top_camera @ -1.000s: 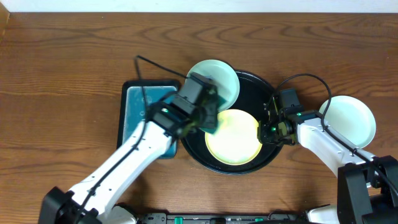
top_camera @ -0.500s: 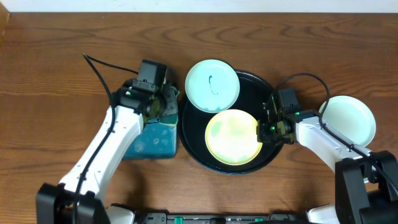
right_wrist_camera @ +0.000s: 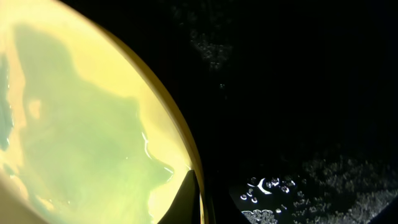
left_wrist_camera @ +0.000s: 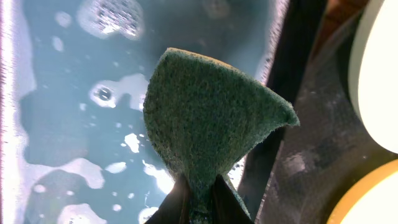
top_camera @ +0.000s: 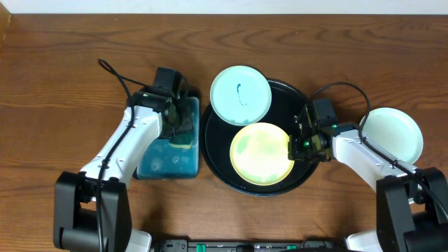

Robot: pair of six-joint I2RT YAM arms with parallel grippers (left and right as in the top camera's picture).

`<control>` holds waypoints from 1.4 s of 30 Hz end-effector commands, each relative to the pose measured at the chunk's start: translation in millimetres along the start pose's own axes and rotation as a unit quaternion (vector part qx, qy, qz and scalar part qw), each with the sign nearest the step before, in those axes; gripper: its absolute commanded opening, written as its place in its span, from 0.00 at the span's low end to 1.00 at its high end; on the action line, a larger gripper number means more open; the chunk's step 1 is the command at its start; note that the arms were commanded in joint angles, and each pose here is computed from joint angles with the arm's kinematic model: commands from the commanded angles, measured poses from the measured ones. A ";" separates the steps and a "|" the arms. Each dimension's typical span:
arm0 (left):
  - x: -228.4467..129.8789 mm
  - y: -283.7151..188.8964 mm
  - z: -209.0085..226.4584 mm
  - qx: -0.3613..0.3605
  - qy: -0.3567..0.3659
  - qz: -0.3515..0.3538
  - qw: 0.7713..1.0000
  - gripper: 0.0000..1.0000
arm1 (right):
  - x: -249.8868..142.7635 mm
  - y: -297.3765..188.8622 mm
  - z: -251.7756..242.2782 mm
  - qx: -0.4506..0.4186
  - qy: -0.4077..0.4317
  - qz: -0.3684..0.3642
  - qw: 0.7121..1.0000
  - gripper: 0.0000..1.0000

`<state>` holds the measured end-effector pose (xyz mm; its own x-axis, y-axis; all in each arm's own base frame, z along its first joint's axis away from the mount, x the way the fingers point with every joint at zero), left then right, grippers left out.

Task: Clean dirty plates on tray and stack at the side
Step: 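Move sponge back into the blue tray with left gripper, then lift yellow plate with right gripper and carry it toward the right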

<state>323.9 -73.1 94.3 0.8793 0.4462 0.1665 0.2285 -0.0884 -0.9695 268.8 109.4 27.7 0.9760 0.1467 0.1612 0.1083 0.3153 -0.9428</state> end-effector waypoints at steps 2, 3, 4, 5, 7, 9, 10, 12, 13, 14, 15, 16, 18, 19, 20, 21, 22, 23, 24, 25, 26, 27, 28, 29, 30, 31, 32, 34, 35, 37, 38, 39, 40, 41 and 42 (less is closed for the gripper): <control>7.9 0.6 13.4 0.020 -0.006 -0.010 1.000 0.08 | -7.6 1.5 7.7 0.026 -0.019 0.014 0.999 0.01; 8.7 0.5 14.8 0.020 -0.008 -0.011 1.000 0.08 | -5.1 -2.9 10.1 0.029 -0.023 0.006 0.999 0.01; 9.2 0.4 15.8 0.021 -0.010 -0.011 1.000 0.08 | -1.8 -8.2 13.7 0.037 -0.032 -0.005 0.999 0.01; 9.4 0.4 16.9 0.022 -0.012 -0.010 1.000 0.08 | 1.2 -14.5 18.5 0.047 -0.043 -0.017 0.998 0.01; 8.6 0.6 17.8 0.023 -0.012 -0.008 1.000 0.08 | 5.7 -25.9 23.6 0.053 -0.054 -0.038 0.996 0.01; 8.1 0.7 18.1 0.024 -0.012 -0.007 1.000 0.08 | 9.5 -36.8 27.1 0.054 -0.062 -0.059 0.995 0.01; 7.7 0.7 18.4 0.025 -0.012 -0.006 1.000 0.08 | 11.3 -41.8 28.8 0.055 -0.066 -0.069 0.994 0.01; 7.6 0.8 18.6 0.025 -0.012 -0.006 1.000 0.08 | 14.0 -50.6 31.6 0.056 -0.071 -0.085 0.992 0.01; 7.6 0.9 18.5 0.025 -0.012 -0.006 1.000 0.08 | 15.1 -54.1 31.6 0.052 -0.073 -0.092 0.992 0.01; 7.6 0.9 18.5 0.025 -0.012 -0.006 1.000 0.08 | 16.2 -57.3 31.0 0.047 -0.074 -0.099 0.991 0.01; 7.5 0.9 18.6 0.025 -0.012 -0.006 1.000 0.07 | 17.4 -59.9 29.1 0.037 -0.075 -0.105 0.991 0.01; 7.5 1.0 18.6 0.025 -0.012 -0.006 1.000 0.08 | 18.8 -62.3 25.8 0.023 -0.075 -0.111 0.991 0.01; 7.5 1.0 18.6 0.025 -0.012 -0.006 1.000 0.08 | 20.4 -64.9 21.2 0.004 -0.074 -0.118 0.990 0.01; 7.5 1.0 18.6 0.025 -0.010 -0.006 1.000 0.08 | 21.3 -66.2 18.1 -0.008 -0.073 -0.122 0.990 0.01; 7.5 1.0 18.5 0.025 -0.006 -0.006 1.000 0.08 | 21.8 -67.0 15.9 -0.016 -0.073 -0.123 0.990 0.01; 7.5 1.0 18.5 0.025 0.000 -0.006 1.000 0.08 | 22.3 -67.7 13.7 -0.025 -0.072 -0.125 0.989 0.01; 7.5 1.0 18.5 0.025 0.004 -0.006 1.000 0.08 | 22.8 -68.3 11.5 -0.033 -0.071 -0.127 0.989 0.01; 7.5 1.0 18.6 0.025 0.010 -0.005 1.000 0.08 | 23.1 -68.6 9.8 -0.039 -0.070 -0.128 0.989 0.01; 7.4 1.0 18.5 0.025 0.013 -0.005 1.000 0.08 | 23.3 -68.7 8.7 -0.043 -0.070 -0.128 0.988 0.01; 7.0 1.3 18.9 0.025 0.016 -0.004 1.000 0.08 | 23.5 -68.8 7.5 -0.047 -0.069 -0.129 0.988 0.01; 6.8 1.6 19.0 0.026 0.020 -0.004 0.999 0.08 | 23.7 -69.0 5.9 -0.053 -0.068 -0.129 0.988 0.01; 6.1 2.2 19.7 0.026 0.022 -0.003 0.999 0.08 | 24.1 -69.4 4.2 -0.059 -0.068 -0.130 0.987 0.01; 5.3 2.8 20.2 0.027 0.023 -0.002 0.999 0.08 | 24.5 -69.8 2.2 -0.067 -0.067 -0.131 0.987 0.01; 4.4 3.7 20.9 0.028 0.023 -0.001 0.999 0.07 | 24.8 -70.1 0.2 -0.074 -0.066 -0.131 0.986 0.01; 3.1 5.0 21.9 0.029 0.023 0.001 0.999 0.08 | 25.3 -70.7 -2.2 -0.082 -0.065 -0.132 0.986 0.01; 1.7 6.8 23.0 0.030 0.026 0.002 0.999 0.08 | 25.8 -71.6 -4.4 -0.091 -0.064 -0.133 0.985 0.01; 0.4 8.8 24.1 0.030 0.029 0.003 0.999 0.08 | 26.5 -72.5 -6.1 -0.097 -0.063 -0.134 0.984 0.01; -2.9 13.4 26.8 0.032 0.033 0.005 0.999 0.08 | 28.5 -76.6 -10.5 -0.116 -0.060 -0.137 0.982 0.01; -4.2 15.5 27.8 0.032 0.033 0.007 0.999 0.08 | 29.5 -79.0 -12.3 -0.125 -0.059 -0.137 0.981 0.01; -6.2 18.7 29.4 0.033 0.037 0.008 0.999 0.08 | 32.8 -85.5 -15.8 -0.144 -0.057 -0.139 0.978 0.01; -6.7 19.9 29.9 0.033 0.037 0.008 0.999 0.08 | 35.1 -89.8 -17.7 -0.155 -0.055 -0.142 0.976 0.01; -6.8 21.7 30.0 0.032 0.038 0.006 0.999 0.08 | 38.0 -95.1 -19.7 -0.168 -0.055 -0.145 0.974 0.01; -6.5 23.0 29.9 0.030 0.041 0.004 0.999 0.08 | 40.3 -99.1 -20.8 -0.177 -0.058 -0.146 0.972 0.01; -6.2 24.1 29.8 0.029 0.043 0.001 0.999 0.08 | 43.2 -104.2 -22.2 -0.189 -0.062 -0.149 0.969 0.01; -6.0 26.1 29.7 0.026 0.044 -0.002 0.999 0.08 | 45.7 -108.8 -23.4 -0.200 -0.064 -0.152 0.966 0.01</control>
<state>313.8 -54.7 68.8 0.9044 0.3878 0.1778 0.2142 -0.0525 -0.9754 288.8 67.2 102.5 0.8996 0.2016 0.3875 0.3851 0.0525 -0.9214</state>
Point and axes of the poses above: each gripper's point midway between its finger pads, its own y axis out along the fingers, its own z axis along the line the jaws close on, x = y × z, the point moved 3 cm from there along -y, back along the fingers, and after that the axes turned 13 degrees about -y, right-handed, at the moved point
